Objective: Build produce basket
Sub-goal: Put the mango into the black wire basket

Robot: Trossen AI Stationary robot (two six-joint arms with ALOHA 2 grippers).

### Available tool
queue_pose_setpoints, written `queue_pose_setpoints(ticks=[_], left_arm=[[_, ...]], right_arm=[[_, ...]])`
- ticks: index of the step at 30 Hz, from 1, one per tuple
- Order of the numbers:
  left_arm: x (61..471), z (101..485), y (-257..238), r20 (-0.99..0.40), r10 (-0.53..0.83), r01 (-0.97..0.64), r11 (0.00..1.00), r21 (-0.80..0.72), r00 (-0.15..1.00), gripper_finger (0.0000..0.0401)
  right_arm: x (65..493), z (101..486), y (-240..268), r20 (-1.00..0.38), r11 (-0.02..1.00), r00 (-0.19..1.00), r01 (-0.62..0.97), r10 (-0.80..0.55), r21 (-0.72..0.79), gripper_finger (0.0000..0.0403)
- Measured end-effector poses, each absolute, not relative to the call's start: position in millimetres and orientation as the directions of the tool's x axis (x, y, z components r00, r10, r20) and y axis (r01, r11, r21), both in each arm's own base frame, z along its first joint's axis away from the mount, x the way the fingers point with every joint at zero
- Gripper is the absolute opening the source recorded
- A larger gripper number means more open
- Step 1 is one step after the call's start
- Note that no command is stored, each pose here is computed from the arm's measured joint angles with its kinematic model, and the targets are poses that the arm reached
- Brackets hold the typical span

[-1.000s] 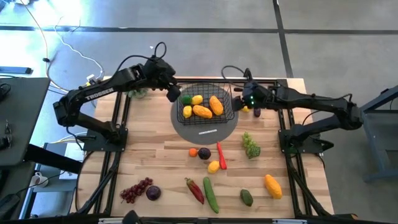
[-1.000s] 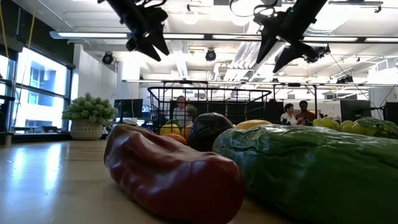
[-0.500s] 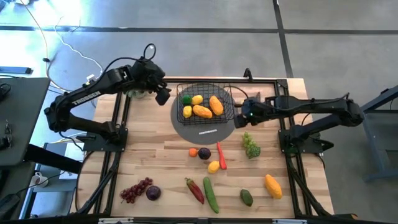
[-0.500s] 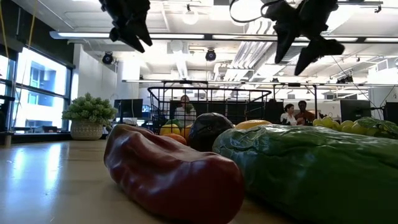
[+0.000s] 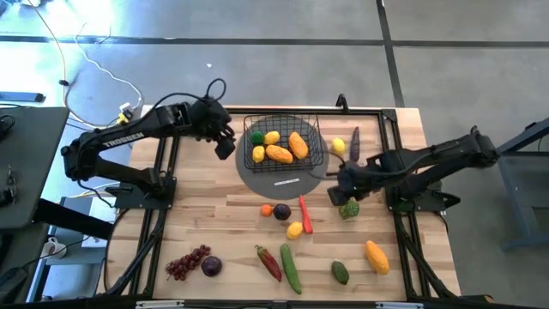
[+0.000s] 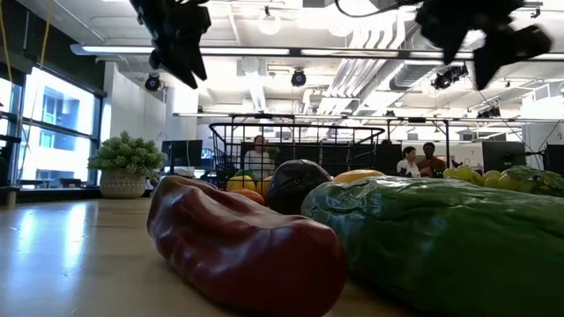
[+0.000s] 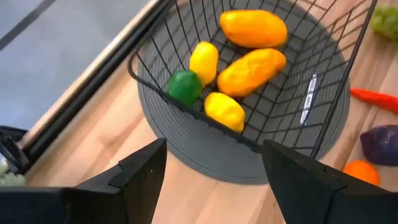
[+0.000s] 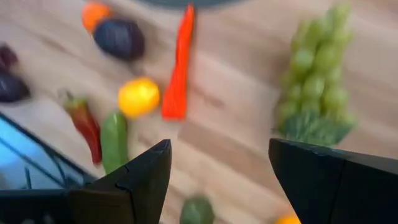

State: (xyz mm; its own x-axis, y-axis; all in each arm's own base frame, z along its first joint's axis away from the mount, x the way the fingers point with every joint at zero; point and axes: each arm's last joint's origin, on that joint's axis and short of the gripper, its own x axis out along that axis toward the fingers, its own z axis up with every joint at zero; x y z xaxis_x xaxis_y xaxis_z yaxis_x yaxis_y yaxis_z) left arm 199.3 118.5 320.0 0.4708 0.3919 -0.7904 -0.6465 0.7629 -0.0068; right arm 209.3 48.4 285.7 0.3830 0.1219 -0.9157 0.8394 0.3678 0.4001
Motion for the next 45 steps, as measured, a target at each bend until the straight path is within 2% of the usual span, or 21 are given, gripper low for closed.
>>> queue_pose_setpoints(ticks=[7, 14, 25, 34, 45], left_arm=[[203.0, 317.4, 111.3, -0.796, 0.372, -0.624, 0.781, -0.009, 0.477, 0.0255], [205.5, 317.5, 106.5, -0.795, 0.37, -0.61, 0.793, -0.001, 0.481, 0.0255], [207.8, 317.4, 102.2, -0.795, 0.36, -0.593, 0.805, 0.0, 0.488, 0.0255], [207.9, 317.3, 102.3, -0.795, 0.36, -0.588, 0.809, 0.005, 0.488, 0.0255], [207.9, 317.3, 102.3, -0.795, 0.359, -0.588, 0.809, 0.004, 0.489, 0.0255]], right_arm=[[199.1, 285.4, 77.0, -0.914, 0.387, 0.316, 0.833, 0.256, 0.397, 0.0252], [182.6, 283.7, 101.5, -0.924, 0.367, 0.211, 0.872, 0.318, 0.325, 0.0252], [165.4, 274.7, 137.8, -0.942, 0.374, 0.099, 0.9, 0.322, 0.222, 0.0252], [166.2, 252.2, 163.1, -0.951, 0.379, -0.057, 0.923, 0.305, 0.066, 0.0253], [175.2, 223.7, 182.6, -0.961, 0.353, -0.137, 0.934, 0.238, -0.046, 0.0252]])
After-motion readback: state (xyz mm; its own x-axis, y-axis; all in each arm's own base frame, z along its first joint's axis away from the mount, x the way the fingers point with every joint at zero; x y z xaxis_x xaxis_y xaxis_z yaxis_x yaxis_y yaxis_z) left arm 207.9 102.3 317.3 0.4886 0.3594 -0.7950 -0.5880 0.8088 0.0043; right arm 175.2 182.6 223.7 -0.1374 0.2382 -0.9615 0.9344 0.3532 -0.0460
